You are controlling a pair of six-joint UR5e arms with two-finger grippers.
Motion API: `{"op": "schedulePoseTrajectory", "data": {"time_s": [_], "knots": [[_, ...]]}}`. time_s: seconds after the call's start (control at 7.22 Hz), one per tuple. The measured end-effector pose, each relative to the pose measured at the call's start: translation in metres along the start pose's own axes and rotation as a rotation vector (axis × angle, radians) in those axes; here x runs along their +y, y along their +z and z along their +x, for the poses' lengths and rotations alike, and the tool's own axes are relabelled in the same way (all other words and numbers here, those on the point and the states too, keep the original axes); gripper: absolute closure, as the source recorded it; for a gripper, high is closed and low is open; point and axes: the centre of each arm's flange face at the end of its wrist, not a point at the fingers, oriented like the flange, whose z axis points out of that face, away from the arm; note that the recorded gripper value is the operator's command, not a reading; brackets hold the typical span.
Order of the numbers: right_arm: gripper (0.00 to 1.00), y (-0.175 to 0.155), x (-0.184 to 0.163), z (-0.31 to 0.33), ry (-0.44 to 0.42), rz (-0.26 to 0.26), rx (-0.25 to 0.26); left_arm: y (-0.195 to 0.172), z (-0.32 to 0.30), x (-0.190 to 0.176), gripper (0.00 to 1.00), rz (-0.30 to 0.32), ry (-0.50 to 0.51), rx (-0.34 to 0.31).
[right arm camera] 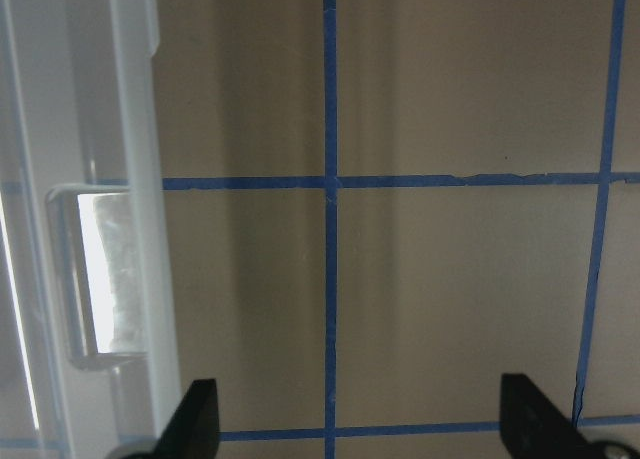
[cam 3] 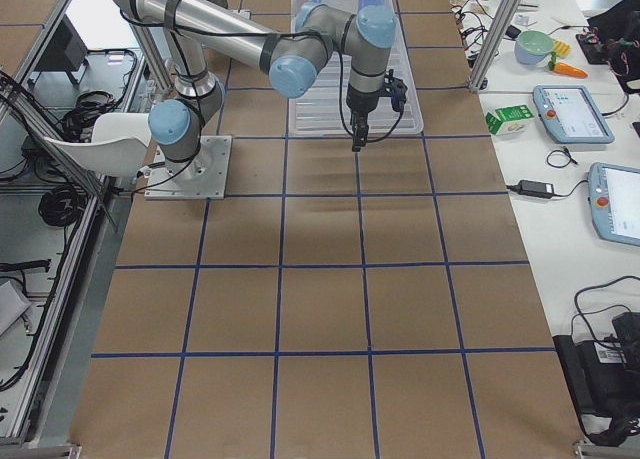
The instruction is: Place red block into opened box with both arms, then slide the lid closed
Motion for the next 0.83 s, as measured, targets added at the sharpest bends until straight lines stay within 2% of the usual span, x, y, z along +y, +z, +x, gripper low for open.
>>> {"op": "schedulePoseTrajectory", "data": {"time_s": [0.42, 0.83], "knots": [[0.00, 0.051, -0.012, 0.001, 0.011, -0.024, -0.027, -0.001, 0.000, 0.002, 0.00, 0.005, -0.001, -0.002], [0.00, 0.064, -0.013, -0.017, 0.003, -0.027, -0.057, -0.005, -0.001, 0.000, 0.00, 0.008, -0.003, -0.004]]}}
